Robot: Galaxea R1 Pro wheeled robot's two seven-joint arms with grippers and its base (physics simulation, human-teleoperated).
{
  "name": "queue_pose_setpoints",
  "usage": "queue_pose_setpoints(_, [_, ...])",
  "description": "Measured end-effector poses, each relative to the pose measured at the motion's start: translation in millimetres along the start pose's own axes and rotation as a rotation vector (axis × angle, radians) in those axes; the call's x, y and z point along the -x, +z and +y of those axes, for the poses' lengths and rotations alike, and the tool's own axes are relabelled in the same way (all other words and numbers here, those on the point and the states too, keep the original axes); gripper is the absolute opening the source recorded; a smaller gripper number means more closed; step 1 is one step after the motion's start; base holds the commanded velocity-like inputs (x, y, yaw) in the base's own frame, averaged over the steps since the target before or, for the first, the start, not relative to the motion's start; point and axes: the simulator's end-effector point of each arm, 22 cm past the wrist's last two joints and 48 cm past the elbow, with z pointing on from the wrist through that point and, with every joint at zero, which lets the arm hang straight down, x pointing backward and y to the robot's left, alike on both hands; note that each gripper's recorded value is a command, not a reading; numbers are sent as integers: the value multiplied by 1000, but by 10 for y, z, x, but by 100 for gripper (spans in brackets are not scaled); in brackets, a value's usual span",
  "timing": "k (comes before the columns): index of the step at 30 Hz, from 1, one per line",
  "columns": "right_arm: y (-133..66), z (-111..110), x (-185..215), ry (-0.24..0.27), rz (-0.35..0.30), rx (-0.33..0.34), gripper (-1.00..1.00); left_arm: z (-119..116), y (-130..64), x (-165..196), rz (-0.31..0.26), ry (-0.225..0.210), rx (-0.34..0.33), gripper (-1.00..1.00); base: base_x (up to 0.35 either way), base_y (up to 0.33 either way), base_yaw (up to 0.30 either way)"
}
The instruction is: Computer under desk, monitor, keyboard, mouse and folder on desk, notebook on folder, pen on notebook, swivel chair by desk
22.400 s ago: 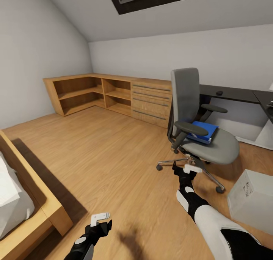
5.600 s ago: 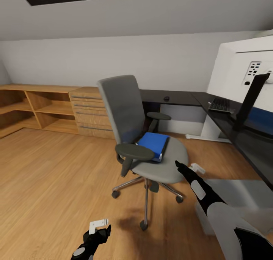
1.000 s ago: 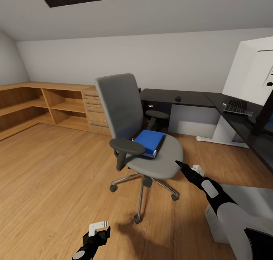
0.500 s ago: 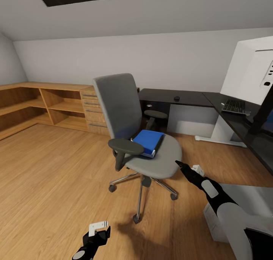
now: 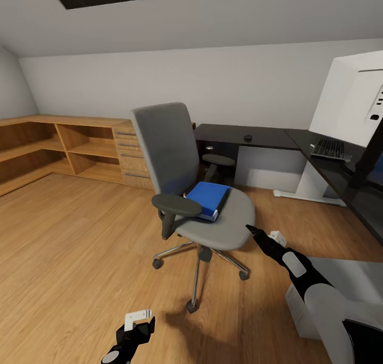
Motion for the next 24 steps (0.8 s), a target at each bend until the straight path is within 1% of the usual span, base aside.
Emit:
queue_pose_setpoints(17, [0,5,3,-1,0,1,100,-3,0,0,0,0,-1,100,0,0,0])
queue_pose_setpoints(24, [0,-1,-6,-1,2,0,100,-7,0,1,0,0,-2,100,103,0,0])
